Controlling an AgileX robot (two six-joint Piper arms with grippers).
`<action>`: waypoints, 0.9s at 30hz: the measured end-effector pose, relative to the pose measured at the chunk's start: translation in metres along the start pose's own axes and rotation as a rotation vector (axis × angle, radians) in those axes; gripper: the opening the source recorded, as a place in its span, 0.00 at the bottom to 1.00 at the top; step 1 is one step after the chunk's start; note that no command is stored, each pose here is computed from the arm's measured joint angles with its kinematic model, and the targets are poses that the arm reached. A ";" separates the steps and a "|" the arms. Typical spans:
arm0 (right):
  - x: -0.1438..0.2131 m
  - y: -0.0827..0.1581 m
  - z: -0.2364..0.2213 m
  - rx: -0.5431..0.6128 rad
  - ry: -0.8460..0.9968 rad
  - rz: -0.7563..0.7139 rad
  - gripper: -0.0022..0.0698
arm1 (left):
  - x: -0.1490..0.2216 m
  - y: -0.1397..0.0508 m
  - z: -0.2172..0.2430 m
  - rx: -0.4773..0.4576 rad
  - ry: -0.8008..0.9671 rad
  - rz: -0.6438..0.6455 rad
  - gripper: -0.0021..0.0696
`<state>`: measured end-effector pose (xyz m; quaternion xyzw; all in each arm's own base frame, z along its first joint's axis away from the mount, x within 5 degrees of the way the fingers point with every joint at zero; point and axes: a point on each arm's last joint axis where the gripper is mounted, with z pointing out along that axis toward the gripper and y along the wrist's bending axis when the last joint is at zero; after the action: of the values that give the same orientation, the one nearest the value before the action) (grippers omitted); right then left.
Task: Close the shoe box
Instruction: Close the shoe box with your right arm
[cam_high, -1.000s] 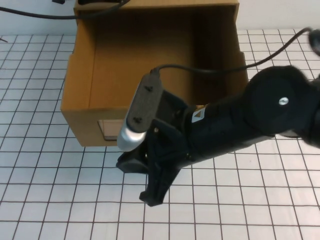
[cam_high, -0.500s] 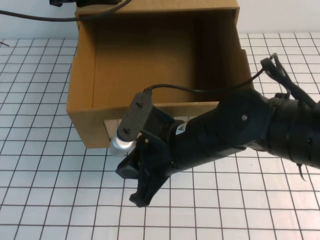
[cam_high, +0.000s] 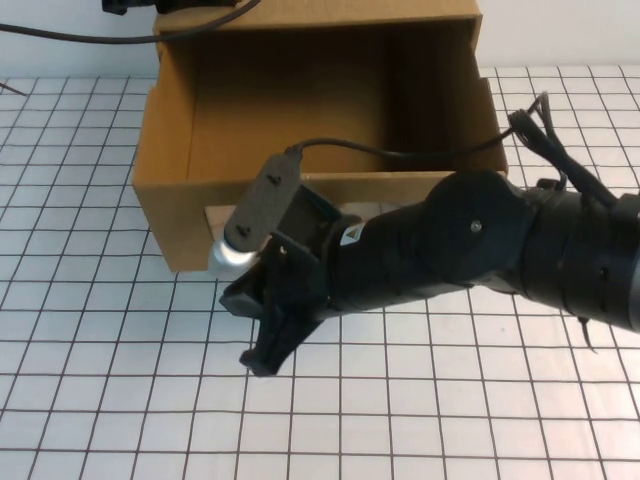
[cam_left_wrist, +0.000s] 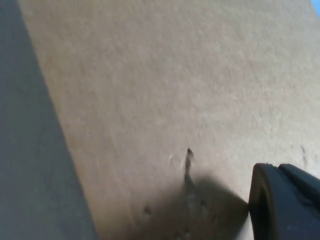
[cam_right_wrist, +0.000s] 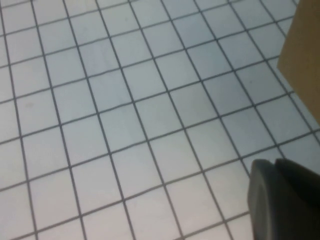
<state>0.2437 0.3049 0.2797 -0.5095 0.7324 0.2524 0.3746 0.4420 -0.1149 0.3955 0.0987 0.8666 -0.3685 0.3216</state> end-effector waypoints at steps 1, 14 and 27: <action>-0.002 -0.001 0.000 0.002 -0.006 -0.002 0.01 | 0.000 0.000 0.002 0.009 0.001 -0.007 0.02; -0.025 -0.029 0.030 0.041 -0.052 -0.057 0.01 | 0.000 0.003 0.007 0.028 0.004 -0.024 0.02; -0.044 -0.091 0.050 0.101 -0.117 -0.031 0.01 | -0.001 0.003 0.007 0.025 -0.003 -0.024 0.02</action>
<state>0.3524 0.3344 0.2870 -0.4854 0.7131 0.2386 0.4461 0.4474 -0.1172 0.3905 0.0920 0.8625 -0.3832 0.3174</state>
